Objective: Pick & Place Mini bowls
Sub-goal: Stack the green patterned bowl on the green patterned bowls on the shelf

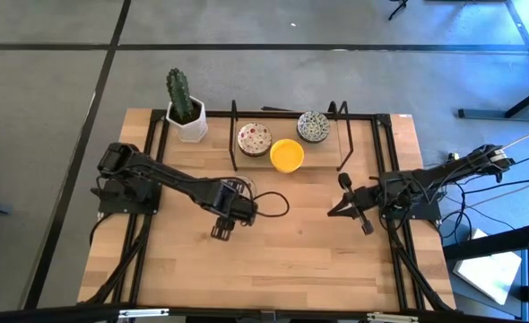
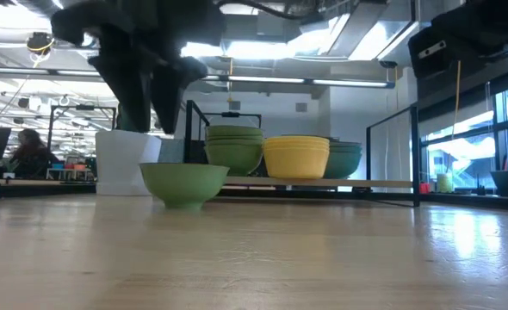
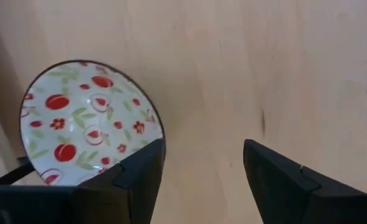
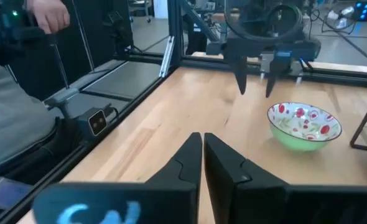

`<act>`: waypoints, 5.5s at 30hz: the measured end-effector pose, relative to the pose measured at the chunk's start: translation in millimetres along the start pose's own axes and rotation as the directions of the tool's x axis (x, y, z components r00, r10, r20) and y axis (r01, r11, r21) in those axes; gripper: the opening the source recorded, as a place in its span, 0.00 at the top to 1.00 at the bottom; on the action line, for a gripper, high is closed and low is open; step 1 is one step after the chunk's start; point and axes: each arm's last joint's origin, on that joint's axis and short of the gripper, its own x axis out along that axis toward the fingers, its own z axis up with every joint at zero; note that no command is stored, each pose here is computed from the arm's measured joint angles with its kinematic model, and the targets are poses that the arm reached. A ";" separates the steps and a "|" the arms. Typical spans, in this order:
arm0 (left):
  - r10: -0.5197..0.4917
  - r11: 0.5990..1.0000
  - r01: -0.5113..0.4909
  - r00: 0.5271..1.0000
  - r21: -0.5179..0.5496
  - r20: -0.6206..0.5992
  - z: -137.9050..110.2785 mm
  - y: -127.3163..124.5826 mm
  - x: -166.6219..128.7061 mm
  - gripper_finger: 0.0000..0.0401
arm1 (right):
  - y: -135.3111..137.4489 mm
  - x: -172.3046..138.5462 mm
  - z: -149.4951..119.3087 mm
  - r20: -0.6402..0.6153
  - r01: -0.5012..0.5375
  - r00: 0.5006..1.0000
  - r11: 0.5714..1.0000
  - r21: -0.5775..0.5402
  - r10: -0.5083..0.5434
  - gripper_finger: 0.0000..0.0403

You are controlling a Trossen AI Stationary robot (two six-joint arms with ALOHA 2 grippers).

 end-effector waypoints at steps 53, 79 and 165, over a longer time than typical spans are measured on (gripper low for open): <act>0.016 1.000 -0.015 0.988 0.006 -0.151 8.7 24.3 44.2 0.96 | -0.4 6.5 -10.0 -0.094 0.004 0.996 1.000 0.014 -0.002 0.95; -0.066 0.998 0.028 0.577 0.061 0.814 -123.9 -55.2 -174.5 0.96 | -1.5 17.1 -13.1 -0.103 0.017 0.995 1.000 -0.023 -0.019 0.95; 0.577 0.777 -0.375 0.744 -0.505 0.336 -8.5 104.8 -160.2 0.97 | 2.5 -36.8 -27.6 0.037 -0.013 0.999 0.998 -0.061 0.015 0.95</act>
